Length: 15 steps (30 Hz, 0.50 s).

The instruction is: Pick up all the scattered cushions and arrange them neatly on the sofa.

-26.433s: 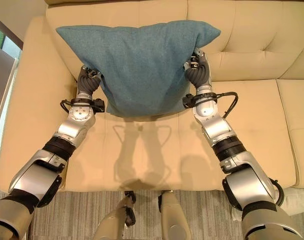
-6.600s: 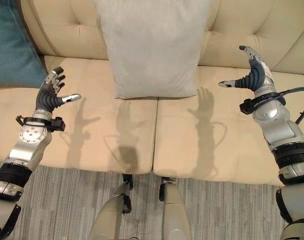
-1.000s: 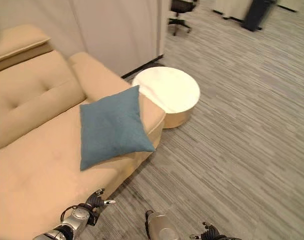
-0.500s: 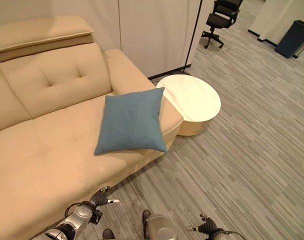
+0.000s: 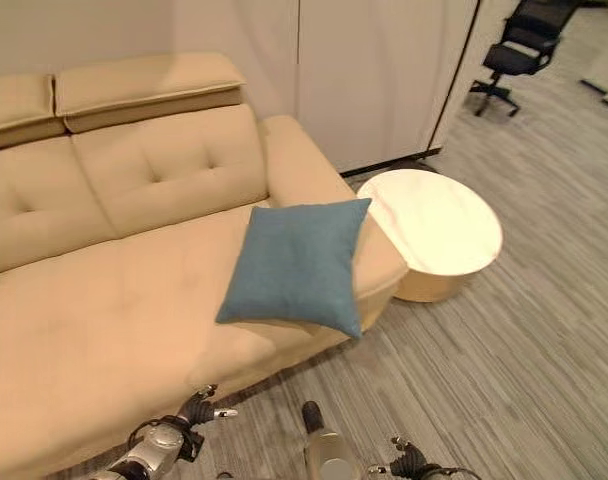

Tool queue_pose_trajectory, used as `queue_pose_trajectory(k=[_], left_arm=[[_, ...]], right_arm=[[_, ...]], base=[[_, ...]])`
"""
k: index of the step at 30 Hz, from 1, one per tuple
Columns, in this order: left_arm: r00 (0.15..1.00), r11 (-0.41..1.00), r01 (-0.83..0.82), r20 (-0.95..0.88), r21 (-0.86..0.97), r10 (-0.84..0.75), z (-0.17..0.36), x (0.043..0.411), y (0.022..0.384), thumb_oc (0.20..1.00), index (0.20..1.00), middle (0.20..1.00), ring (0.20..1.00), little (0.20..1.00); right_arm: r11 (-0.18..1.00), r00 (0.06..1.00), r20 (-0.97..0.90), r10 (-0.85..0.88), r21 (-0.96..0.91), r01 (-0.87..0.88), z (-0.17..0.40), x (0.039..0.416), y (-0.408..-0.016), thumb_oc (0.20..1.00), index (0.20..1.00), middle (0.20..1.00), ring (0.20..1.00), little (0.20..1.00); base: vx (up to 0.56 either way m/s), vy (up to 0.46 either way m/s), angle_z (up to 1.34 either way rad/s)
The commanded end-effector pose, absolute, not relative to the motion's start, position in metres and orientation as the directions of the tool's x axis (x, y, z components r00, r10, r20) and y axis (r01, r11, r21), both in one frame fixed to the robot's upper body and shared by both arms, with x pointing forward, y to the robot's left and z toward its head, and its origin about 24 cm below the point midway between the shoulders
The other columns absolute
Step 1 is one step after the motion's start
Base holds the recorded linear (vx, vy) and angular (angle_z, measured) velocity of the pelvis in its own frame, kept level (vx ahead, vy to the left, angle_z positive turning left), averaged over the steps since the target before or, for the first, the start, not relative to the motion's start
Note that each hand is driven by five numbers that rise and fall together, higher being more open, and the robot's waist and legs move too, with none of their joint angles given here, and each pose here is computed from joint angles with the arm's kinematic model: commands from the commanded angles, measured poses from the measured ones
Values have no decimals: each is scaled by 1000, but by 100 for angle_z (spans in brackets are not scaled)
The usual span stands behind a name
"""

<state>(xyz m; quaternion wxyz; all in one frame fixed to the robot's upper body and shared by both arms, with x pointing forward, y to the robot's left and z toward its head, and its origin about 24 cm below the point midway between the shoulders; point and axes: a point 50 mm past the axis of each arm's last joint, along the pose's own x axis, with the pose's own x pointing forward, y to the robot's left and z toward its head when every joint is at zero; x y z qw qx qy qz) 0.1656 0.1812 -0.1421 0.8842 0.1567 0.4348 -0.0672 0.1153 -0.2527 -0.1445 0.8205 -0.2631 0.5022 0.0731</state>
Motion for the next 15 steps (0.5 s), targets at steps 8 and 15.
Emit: queue_pose_trajectory(k=[8, 15], left_arm=[[669, 942, 224, -742, 249, 37, -132, 177, 197, 1000, 1000, 1000, 1000, 1000], [676, 947, 196, -735, 255, 58, -130, 177, 203, 1000, 1000, 1000, 1000, 1000]], right_arm=[[838, 470, -868, -157, -369, -402, -145, 95, -262, 1000, 1000, 1000, 1000, 1000], [843, 509, -849, -142, -374, -387, -141, 106, -258, 1000, 1000, 1000, 1000, 1000]], base=[[133, -220, 64], [174, 77, 5]])
